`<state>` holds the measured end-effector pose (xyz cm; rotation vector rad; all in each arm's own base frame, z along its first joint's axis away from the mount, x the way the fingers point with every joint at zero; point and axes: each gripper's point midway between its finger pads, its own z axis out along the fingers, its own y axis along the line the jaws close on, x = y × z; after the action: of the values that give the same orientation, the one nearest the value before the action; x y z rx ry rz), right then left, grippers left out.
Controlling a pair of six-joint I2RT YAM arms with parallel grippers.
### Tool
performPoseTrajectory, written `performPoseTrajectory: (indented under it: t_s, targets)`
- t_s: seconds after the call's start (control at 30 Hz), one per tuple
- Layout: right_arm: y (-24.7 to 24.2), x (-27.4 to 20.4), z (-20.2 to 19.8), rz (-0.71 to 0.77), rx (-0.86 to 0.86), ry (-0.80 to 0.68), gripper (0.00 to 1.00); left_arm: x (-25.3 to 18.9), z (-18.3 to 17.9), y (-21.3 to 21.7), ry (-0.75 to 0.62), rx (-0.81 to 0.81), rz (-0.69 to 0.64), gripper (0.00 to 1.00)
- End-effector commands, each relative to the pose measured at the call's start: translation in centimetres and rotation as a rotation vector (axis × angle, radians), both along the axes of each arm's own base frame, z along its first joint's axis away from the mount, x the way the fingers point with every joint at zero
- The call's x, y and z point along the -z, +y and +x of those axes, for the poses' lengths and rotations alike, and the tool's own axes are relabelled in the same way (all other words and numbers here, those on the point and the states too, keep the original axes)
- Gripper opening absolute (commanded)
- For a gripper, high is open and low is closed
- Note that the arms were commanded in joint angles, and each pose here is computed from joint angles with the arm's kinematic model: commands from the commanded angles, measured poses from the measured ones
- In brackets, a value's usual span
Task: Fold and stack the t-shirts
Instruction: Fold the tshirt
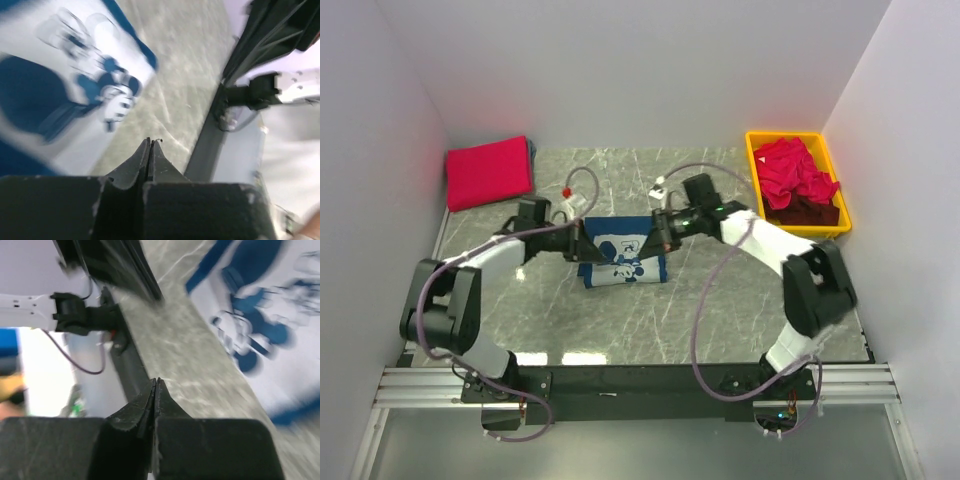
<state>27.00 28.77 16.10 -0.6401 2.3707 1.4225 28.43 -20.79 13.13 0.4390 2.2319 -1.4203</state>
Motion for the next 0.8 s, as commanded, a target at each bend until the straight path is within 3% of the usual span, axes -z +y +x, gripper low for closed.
performPoseTrajectory:
  t_s: [0.0, 0.2, 0.3, 0.43, 0.63, 0.77]
  targets:
    - [4.1, 2.4, -1.3, 0.066, -0.06, 0.188, 0.0, 0.9, -1.1, -3.3, 0.117, 0.034, -0.102, 0.01]
    - [6.5, 9.1, -0.9, 0.0, -0.047, 0.336, 0.0, 6.4, -0.2, -4.2, 0.251, -0.006, -0.023, 0.01]
    - [5.3, 13.2, 0.5, -0.057, 0.03, 0.412, 0.0, 10.5, 0.8, -2.5, 0.355, -0.062, 0.032, 0.01]
    - [3.0, 16.7, 0.9, -0.128, 0.067, 0.434, 0.0, 13.1, 0.8, -0.5, 0.507, -0.109, -0.006, 0.01]
    - [1.0, 15.4, -1.7, -0.118, 0.029, 0.443, 0.0, 12.2, -1.4, 0.0, 0.444, -0.027, 0.008, 0.01]
    - [0.4, 9.8, -2.1, -0.067, -0.049, 0.269, 0.0, 7.4, -2.9, 0.6, 0.341, 0.07, -0.024, 0.02]
